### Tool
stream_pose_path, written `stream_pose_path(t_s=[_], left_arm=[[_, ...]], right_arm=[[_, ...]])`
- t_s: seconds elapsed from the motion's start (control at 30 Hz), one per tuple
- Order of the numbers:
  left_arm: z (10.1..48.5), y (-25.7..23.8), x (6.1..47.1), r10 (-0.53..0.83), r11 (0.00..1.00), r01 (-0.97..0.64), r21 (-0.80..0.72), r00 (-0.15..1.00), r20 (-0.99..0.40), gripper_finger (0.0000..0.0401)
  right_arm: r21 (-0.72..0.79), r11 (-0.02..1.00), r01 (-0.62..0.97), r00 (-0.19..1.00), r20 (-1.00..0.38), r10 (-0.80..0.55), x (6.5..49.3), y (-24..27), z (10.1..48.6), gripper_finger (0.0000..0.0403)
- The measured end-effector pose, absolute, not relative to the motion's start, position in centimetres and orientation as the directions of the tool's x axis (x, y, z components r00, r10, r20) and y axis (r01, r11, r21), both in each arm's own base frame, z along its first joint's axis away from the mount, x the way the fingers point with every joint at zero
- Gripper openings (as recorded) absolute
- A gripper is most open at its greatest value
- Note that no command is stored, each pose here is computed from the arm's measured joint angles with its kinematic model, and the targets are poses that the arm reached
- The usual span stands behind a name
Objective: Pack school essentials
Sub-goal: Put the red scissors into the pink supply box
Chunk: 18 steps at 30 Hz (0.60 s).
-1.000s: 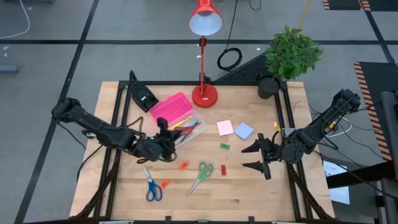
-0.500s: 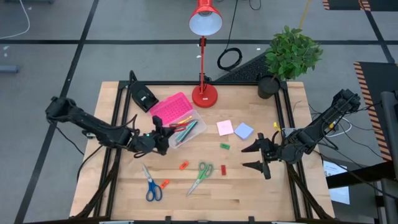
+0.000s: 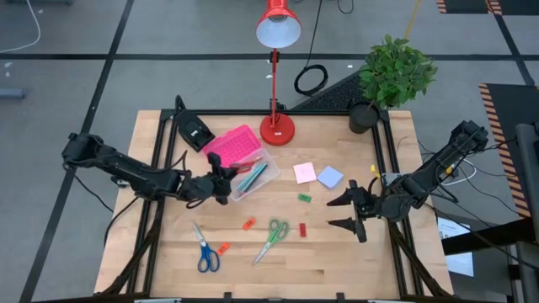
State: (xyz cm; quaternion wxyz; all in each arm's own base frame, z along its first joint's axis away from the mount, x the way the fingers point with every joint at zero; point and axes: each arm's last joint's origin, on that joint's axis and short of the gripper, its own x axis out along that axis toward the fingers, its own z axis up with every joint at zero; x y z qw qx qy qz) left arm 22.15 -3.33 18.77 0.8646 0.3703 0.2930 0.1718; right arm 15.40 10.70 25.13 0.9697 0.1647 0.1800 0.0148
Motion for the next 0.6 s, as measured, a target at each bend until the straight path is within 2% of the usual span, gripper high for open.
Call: stream_pose_path(t_s=[0.33,0.6], left_arm=[[17.1,-2.8,22.9,0.533,0.681,-0.067,0.729,0.728,-0.431,0.0044],[17.0,-3.0,23.0,0.443,0.738,-0.014,0.674,0.764,-0.469,0.0046]], right_arm=[[0.325,0.945,0.030,0.935,-0.344,0.088,15.4,10.7,25.1,0.0281],[0.325,0.945,0.030,0.935,-0.344,0.088,15.4,10.7,25.1,0.0281]])
